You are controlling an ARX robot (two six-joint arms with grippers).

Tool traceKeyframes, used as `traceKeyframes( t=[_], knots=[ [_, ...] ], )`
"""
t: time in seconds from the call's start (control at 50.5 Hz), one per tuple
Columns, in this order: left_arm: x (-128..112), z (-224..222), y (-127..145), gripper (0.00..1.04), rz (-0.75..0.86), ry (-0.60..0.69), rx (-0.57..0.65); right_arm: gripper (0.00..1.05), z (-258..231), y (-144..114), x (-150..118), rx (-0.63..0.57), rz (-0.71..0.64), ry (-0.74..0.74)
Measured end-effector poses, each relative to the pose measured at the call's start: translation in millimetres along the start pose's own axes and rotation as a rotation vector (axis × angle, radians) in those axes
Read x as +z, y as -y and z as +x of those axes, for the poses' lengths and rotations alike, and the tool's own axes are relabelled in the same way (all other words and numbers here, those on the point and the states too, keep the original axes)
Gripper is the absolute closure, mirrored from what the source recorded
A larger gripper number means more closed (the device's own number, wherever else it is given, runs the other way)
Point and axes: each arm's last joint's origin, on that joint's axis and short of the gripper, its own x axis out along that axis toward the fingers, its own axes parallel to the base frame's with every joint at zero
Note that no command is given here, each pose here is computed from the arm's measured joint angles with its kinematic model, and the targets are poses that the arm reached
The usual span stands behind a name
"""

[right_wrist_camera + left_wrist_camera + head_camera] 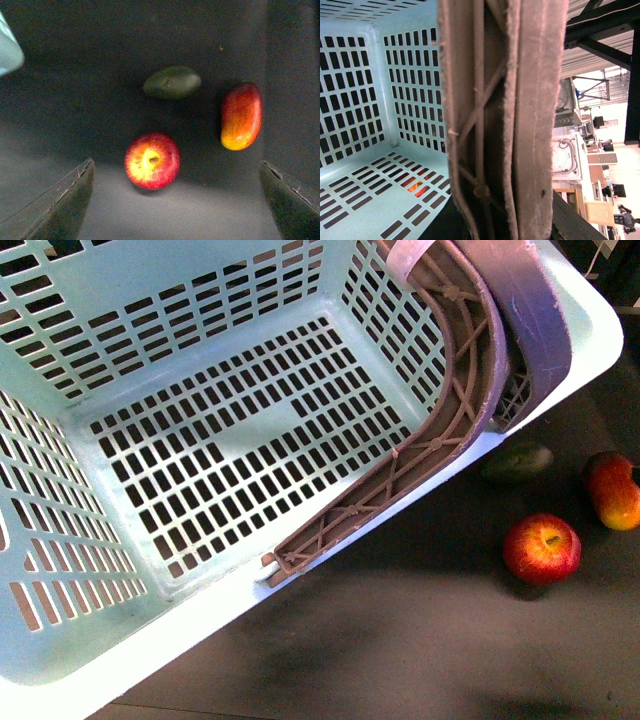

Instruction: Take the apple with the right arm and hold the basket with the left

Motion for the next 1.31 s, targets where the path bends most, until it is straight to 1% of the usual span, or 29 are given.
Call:
traceKeyframes(
  t=[0.317, 0.495, 0.97, 1.307],
  knots=[
    [0, 0, 0, 0.87, -0.001, -0.001, -0.001, 0.09, 64, -2, -36, 0.042, 0.01, -0.159],
    [0, 0, 0, 0.87, 0.0, -0.001, -0.001, 0.09, 89, -5, -48, 0.053, 0.017, -0.216],
    [0, 0, 0, 0.87, 0.0, -0.001, -0.001, 0.09, 127, -10, -60, 0.078, 0.025, -0.299],
    [0, 0, 0, 0.87, 0.0, -0.001, 0.0, 0.09, 151, -14, -55, 0.091, 0.013, -0.327]
  ],
)
